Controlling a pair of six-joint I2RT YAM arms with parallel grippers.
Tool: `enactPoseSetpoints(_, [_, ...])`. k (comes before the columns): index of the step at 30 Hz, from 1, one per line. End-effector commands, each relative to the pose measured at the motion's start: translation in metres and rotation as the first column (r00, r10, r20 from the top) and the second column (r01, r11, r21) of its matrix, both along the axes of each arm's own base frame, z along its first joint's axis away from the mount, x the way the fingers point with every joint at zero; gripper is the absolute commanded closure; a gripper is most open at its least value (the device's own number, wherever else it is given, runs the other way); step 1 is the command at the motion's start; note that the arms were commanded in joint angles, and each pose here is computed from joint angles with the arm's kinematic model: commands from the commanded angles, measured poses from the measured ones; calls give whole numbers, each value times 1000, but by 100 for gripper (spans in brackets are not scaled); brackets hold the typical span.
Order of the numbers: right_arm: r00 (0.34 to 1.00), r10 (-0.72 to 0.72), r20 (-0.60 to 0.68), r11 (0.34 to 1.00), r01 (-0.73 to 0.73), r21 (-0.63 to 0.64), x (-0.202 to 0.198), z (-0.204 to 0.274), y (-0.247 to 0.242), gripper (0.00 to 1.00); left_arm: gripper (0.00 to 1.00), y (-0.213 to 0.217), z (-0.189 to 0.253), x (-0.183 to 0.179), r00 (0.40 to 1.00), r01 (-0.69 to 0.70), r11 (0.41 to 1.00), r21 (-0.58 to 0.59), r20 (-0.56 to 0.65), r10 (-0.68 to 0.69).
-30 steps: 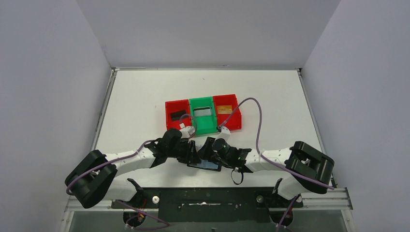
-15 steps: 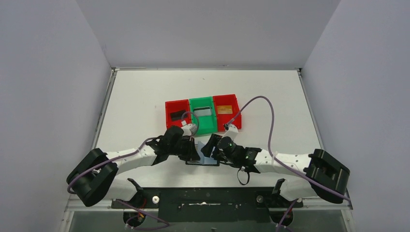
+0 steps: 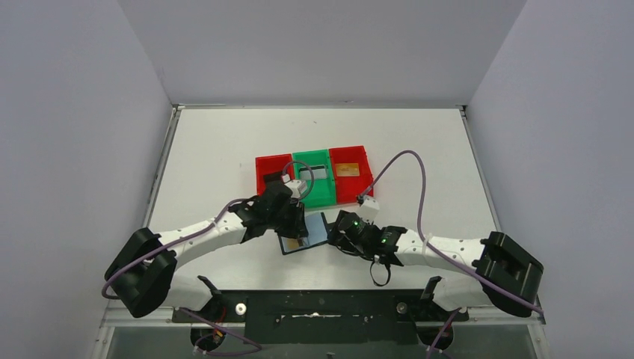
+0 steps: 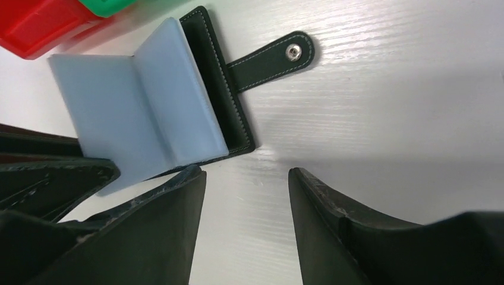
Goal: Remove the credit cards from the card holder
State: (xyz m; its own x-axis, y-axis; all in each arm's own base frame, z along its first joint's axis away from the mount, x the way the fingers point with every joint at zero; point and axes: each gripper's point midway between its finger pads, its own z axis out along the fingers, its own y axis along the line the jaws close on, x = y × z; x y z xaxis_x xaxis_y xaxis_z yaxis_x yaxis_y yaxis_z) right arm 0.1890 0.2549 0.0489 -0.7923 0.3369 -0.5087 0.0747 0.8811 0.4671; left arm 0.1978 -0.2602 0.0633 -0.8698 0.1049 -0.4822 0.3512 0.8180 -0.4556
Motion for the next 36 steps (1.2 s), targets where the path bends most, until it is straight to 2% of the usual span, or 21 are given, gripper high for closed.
enactPoseSetpoints(1, [999,-34,42,999,34,-2,19,11,4,46,73,-10,13,6,997,57,998,29,42,-58])
enactPoseSetpoints(3, [999,-43,31,999,43,-4,21,8,2,46,62,-16,14,6,996,77,997,17,38,-78])
enactPoseSetpoints(11, [994,-98,51,994,95,45,21,14,-9,46,51,-39,8,19,993,114,993,-15,35,-114])
enactPoseSetpoints(15, [989,-135,65,988,130,79,20,18,-18,45,40,-51,16,24,987,147,988,-47,71,-143])
enactPoseSetpoints(23, [979,-186,80,980,179,86,21,22,-35,44,41,-64,7,20,973,228,973,-25,45,-227])
enactPoseSetpoints(30, [972,-220,82,971,210,118,20,23,-41,43,42,-54,-29,17,974,226,972,69,-13,-226])
enactPoseSetpoints(36, [967,-246,74,966,237,105,21,20,-46,43,44,-64,-45,-19,936,352,934,56,-55,-349])
